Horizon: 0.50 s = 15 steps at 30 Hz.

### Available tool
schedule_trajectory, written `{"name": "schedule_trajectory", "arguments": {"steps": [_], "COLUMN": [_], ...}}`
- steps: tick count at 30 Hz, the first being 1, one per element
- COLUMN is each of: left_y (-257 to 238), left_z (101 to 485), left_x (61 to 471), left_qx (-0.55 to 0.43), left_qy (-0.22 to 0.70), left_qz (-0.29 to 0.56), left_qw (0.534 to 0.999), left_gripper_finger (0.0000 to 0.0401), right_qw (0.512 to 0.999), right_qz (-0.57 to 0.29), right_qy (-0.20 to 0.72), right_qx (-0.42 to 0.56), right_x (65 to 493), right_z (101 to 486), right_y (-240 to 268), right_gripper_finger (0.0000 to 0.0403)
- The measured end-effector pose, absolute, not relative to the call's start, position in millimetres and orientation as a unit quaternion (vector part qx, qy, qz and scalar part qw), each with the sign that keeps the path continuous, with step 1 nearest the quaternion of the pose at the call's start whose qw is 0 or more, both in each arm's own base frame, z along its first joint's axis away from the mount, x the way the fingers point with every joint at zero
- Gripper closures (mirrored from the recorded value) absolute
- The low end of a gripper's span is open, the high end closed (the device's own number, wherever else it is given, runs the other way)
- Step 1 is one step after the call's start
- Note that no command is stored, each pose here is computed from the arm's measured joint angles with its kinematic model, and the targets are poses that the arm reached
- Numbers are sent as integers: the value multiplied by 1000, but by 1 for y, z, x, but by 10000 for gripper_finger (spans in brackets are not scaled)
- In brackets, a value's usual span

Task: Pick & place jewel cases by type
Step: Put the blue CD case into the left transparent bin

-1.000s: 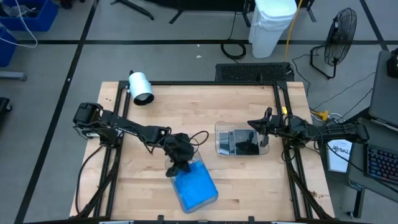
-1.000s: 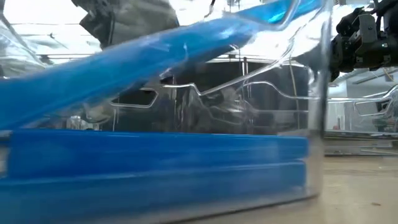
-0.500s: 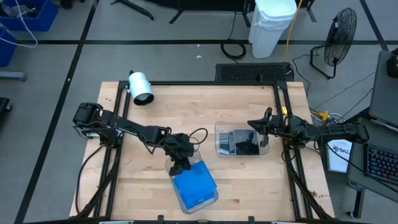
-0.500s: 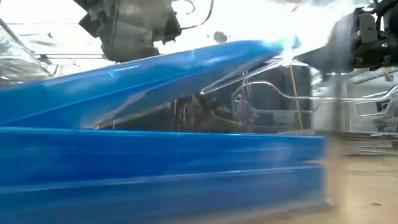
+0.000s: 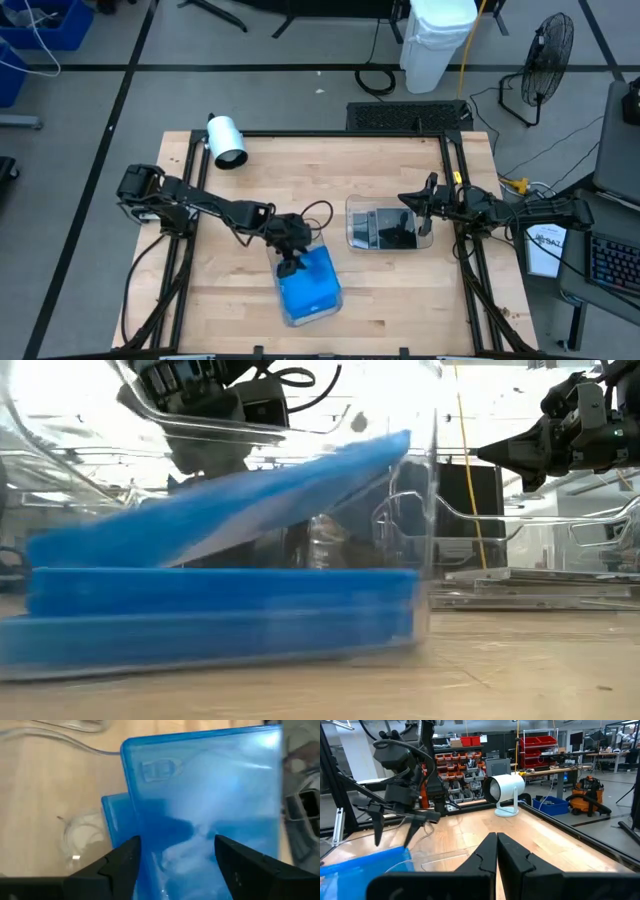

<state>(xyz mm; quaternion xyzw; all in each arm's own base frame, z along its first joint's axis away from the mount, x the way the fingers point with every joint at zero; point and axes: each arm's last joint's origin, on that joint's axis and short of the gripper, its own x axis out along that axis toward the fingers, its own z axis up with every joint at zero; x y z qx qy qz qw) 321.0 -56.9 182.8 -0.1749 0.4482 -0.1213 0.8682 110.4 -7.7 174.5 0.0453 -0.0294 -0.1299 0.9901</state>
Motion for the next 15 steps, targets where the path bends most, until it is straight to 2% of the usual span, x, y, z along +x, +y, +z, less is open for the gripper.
{"name": "schedule_trajectory", "arguments": {"steps": [5,15], "left_y": [-56,-58], "left_z": [181,182], "left_x": [319,320], "left_qx": [-164,-168], "left_qy": [458,453], "left_qz": [-93,-99], "left_qw": [868,870], "left_gripper_finger": [131,176], "right_qw": [990,990], "right_qz": [-130,-130], "right_qy": [-30,-30], "right_qx": [45,45], "right_x": [110,110], "right_z": [175,175], "right_y": [-8,-8], "right_gripper_finger": [399,399]}}
